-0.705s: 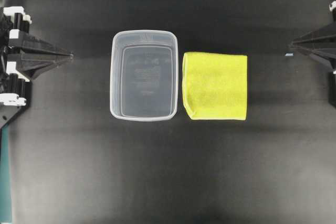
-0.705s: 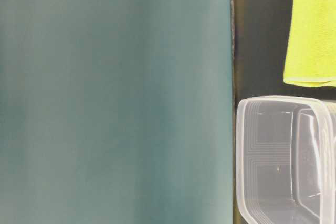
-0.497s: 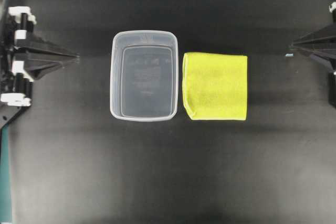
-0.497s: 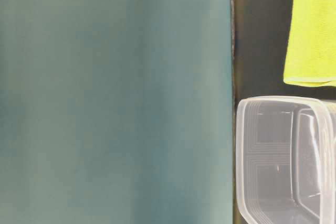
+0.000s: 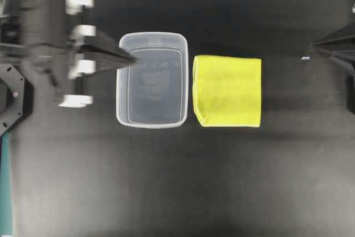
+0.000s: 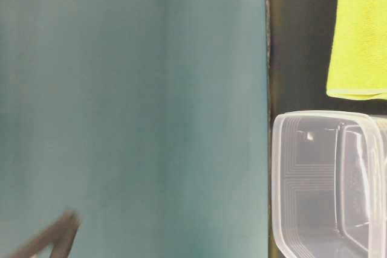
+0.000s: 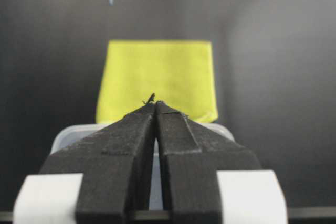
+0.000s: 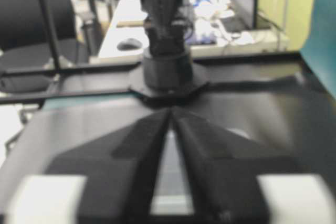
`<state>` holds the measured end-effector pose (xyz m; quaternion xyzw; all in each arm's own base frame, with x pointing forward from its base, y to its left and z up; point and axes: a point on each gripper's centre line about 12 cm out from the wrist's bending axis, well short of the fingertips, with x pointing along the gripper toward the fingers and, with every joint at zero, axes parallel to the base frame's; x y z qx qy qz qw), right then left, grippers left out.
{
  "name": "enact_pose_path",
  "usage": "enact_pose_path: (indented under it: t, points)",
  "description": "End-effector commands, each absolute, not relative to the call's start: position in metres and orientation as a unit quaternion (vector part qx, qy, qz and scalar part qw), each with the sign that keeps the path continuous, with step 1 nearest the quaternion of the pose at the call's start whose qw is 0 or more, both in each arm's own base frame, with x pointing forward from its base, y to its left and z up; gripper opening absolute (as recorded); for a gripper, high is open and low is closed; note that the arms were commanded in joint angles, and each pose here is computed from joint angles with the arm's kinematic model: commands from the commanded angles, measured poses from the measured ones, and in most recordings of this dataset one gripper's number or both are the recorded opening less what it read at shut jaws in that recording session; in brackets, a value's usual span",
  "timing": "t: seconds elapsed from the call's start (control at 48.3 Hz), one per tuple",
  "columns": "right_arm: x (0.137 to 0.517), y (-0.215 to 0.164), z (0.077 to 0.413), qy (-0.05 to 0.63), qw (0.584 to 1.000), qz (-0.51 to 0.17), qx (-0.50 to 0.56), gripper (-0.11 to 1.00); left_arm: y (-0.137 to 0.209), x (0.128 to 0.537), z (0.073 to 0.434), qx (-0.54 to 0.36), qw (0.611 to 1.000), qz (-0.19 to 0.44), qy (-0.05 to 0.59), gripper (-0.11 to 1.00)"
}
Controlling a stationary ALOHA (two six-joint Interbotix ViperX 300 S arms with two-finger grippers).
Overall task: Place the yellow towel into the container with the left arm.
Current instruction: 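Move the left gripper over the container toward the yellow towel, then lower the open left gripper onto the yellow towel and close on it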
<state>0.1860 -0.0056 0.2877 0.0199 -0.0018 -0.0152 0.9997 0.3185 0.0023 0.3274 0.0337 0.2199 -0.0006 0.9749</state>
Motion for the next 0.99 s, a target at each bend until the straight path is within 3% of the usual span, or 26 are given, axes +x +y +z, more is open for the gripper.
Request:
enact_pose_path:
  t: [0.0,0.124,0.207,0.394,0.477,0.746,0.974]
  points:
    - [0.184,-0.008,0.294,-0.010,0.999,-0.021,0.022,0.21,0.005,0.343,0.337,0.040,0.971,0.002,0.235,0.00]
    - [0.179,-0.009,0.298,-0.015,0.999,-0.024,0.022,0.54,0.008,0.382,0.337,0.042,0.967,0.004,0.253,0.05]
    - [0.177,-0.010,0.300,-0.021,0.999,-0.027,0.022,0.68,0.012,0.405,0.332,0.041,0.964,0.008,0.263,0.22]
    - [0.172,-0.011,0.305,-0.035,0.999,-0.032,0.021,0.73,0.014,0.455,0.296,0.043,0.940,0.006,0.340,0.76]
    - [0.170,-0.011,0.306,-0.041,0.998,-0.032,0.025,0.74,0.015,0.474,0.274,0.054,0.929,0.000,0.365,0.89]
    - [0.166,-0.011,0.308,-0.050,0.997,-0.031,0.057,0.74,0.014,0.527,0.214,0.086,0.908,-0.018,0.409,0.90]
    - [0.163,-0.010,0.312,-0.058,0.996,-0.026,0.058,0.74,0.015,0.544,0.156,0.083,0.882,-0.023,0.464,0.90]
